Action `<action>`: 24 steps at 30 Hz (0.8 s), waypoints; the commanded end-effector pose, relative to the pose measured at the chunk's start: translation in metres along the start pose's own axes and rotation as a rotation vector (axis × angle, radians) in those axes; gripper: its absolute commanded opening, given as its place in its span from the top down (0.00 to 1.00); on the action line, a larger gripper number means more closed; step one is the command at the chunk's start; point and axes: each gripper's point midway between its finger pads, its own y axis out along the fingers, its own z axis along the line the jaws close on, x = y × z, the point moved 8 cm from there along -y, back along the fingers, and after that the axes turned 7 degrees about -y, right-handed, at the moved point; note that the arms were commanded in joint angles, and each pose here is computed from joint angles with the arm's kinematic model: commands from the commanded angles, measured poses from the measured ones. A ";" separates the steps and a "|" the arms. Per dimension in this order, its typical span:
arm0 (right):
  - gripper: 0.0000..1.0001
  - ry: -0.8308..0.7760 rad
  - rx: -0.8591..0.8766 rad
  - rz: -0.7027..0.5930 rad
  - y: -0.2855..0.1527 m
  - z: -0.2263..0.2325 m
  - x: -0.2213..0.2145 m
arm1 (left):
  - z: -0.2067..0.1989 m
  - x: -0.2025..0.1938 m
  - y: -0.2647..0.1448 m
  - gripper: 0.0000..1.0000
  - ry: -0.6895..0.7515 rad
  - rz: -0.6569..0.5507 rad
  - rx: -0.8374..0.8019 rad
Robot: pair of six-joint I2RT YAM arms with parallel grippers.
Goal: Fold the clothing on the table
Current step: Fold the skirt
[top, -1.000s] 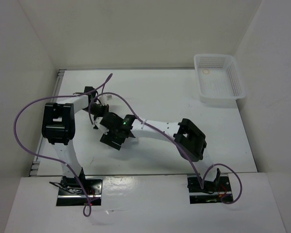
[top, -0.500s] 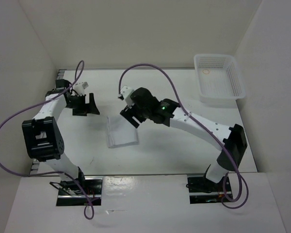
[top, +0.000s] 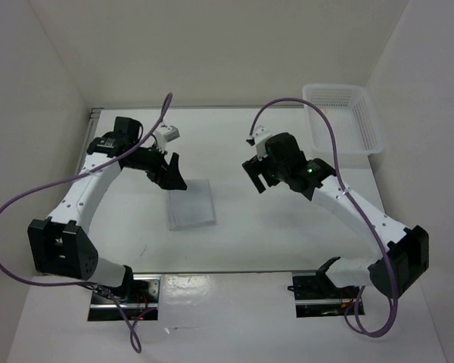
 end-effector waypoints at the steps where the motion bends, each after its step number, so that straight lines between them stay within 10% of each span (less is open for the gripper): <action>1: 0.12 0.051 0.006 -0.072 -0.013 -0.011 -0.004 | -0.007 -0.004 0.018 0.00 0.048 0.069 -0.172; 24: 0.12 0.088 0.016 -0.086 -0.011 -0.021 -0.022 | 0.130 -0.068 0.111 0.01 -0.272 0.306 -0.276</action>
